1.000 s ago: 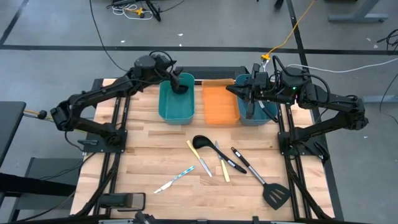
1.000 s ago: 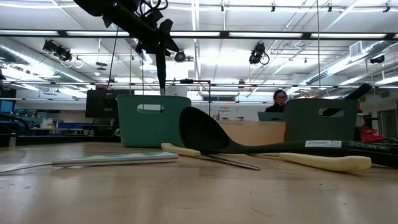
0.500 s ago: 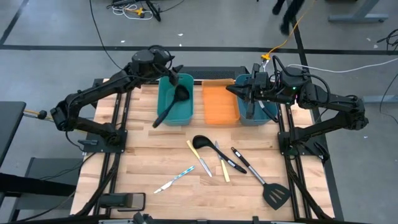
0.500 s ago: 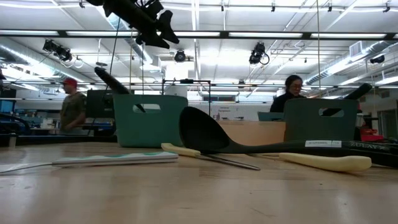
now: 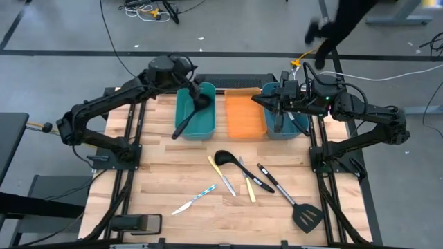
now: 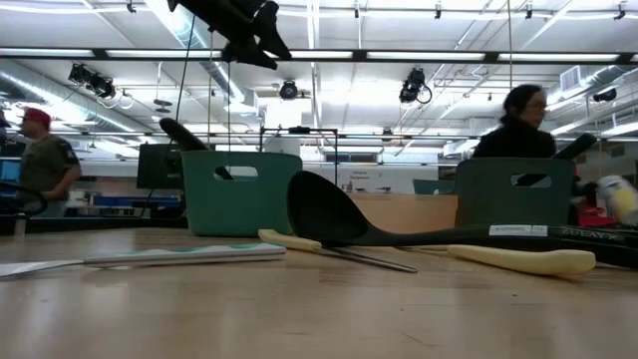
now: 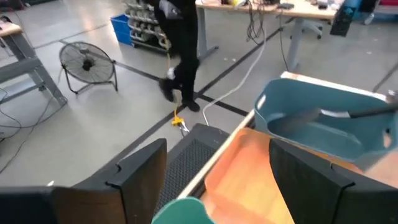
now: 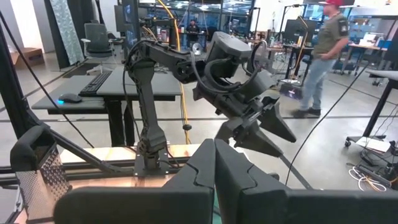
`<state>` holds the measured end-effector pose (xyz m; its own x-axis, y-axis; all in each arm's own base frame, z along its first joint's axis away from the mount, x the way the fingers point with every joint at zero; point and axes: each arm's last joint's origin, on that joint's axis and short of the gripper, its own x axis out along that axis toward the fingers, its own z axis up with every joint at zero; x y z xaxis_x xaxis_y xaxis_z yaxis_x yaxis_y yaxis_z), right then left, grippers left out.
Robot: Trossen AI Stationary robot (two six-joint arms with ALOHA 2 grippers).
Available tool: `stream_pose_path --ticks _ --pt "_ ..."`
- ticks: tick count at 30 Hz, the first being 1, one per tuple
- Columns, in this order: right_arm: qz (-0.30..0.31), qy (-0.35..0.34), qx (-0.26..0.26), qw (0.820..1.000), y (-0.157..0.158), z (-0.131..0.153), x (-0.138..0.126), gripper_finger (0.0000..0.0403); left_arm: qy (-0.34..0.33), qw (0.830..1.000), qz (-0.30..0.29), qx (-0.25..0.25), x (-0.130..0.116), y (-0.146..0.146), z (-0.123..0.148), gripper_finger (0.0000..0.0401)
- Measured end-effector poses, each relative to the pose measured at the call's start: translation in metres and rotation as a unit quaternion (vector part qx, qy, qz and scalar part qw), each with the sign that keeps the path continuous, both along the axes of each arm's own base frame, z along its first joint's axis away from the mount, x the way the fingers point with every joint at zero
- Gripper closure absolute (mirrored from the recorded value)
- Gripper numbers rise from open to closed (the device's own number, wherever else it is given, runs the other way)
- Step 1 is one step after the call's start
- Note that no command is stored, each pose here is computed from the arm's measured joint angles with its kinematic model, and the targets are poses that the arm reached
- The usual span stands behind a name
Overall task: Pick & Place Kitchen Items
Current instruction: Put the black spatula into the blue bin
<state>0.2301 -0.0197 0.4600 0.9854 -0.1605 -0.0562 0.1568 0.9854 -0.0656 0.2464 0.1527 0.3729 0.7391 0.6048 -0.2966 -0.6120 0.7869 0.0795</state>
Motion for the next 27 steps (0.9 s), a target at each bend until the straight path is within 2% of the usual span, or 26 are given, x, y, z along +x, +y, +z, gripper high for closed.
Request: stream_pose_path --ticks 8,22,27 --pt "-0.002 -0.003 0.023 1.000 0.000 0.000 0.000 0.0399 -0.011 0.999 -0.044 0.007 0.001 -0.027 0.011 0.0135" --pt "0.005 0.000 -0.002 1.000 0.005 0.000 -0.001 0.0399 -0.069 0.994 -0.086 0.009 -0.016 -0.062 0.036 0.0176" --pt "0.014 0.000 -0.002 1.000 0.009 0.000 -0.001 0.0399 -0.093 0.989 -0.117 -0.008 -0.021 -0.072 0.042 0.0194"
